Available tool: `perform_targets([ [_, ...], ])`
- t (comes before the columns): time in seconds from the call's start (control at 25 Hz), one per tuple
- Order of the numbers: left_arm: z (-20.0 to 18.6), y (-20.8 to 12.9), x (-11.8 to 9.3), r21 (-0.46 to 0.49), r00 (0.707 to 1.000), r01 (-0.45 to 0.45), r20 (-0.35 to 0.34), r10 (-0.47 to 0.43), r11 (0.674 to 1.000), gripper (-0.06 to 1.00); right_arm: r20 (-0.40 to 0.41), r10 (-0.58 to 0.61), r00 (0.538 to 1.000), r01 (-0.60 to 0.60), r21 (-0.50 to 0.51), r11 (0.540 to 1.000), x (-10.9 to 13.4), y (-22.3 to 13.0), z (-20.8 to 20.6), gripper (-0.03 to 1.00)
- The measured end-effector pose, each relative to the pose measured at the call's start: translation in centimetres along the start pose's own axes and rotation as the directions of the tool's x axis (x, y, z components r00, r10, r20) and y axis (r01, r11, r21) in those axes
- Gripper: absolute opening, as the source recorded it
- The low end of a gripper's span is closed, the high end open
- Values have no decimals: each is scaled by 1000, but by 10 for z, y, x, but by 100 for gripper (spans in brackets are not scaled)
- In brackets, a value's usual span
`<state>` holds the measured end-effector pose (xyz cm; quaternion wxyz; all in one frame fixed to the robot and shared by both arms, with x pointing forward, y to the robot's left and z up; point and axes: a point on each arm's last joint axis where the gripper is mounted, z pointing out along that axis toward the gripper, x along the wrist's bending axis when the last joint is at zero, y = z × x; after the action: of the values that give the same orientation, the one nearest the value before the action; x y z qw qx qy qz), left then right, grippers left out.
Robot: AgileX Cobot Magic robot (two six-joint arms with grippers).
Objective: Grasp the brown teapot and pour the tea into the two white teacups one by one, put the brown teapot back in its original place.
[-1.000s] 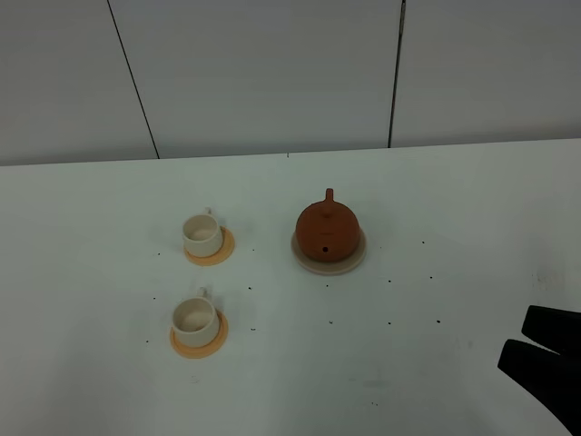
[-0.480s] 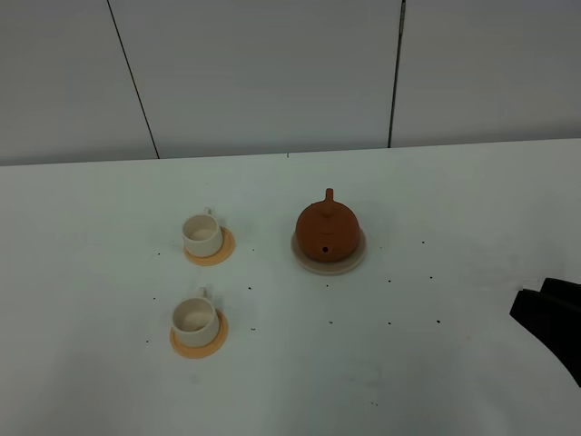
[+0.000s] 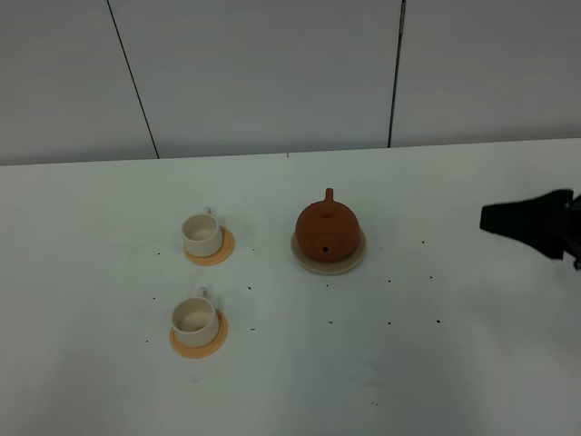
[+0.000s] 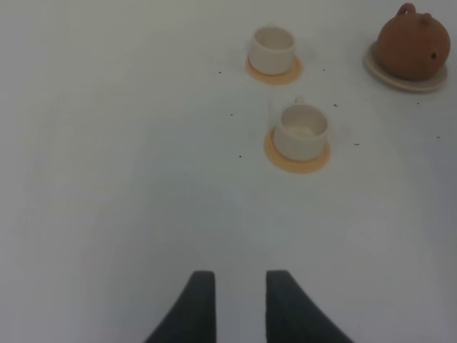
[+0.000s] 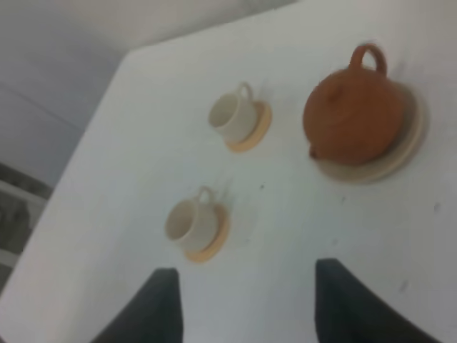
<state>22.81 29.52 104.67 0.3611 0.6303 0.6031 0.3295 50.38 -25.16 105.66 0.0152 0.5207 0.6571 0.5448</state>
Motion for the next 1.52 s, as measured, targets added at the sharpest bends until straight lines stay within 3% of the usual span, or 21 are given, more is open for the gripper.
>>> perform_targets([
  [0.16, 0, 0, 0, 0, 1000, 0, 0, 0, 1000, 24, 26, -7, 1000, 5, 57, 998, -18, 33, 22, 37],
  [0.32, 0, 0, 0, 0, 1000, -1, 0, 1, 1000, 24, 94, -27, 995, 9, 188, 982, -26, 54, 51, 36],
  [0.68, 0, 0, 0, 0, 1000, -1, 1, 1, 1000, 24, 259, -79, 963, -42, 433, 901, -11, 94, 106, 35],
  [0.96, 0, 0, 0, 0, 1000, -1, 1, 1, 1000, 24, 276, -47, 960, -83, 444, 892, -13, 123, 126, 35],
  [1.2, 0, 0, 0, 0, 1000, -1, 1, 1, 1000, 24, 351, -80, 933, -82, 423, 902, -39, 127, 149, 35],
  [1.36, 0, 0, 0, 0, 1000, -1, 1, 1, 1000, 24, 351, -79, 933, -101, 467, 879, -59, 113, 176, 35],
  [1.52, 0, 0, 0, 0, 1000, -1, 1, 1, 1000, 24, 241, -238, 941, 71, 546, 835, -59, 102, 201, 35],
])
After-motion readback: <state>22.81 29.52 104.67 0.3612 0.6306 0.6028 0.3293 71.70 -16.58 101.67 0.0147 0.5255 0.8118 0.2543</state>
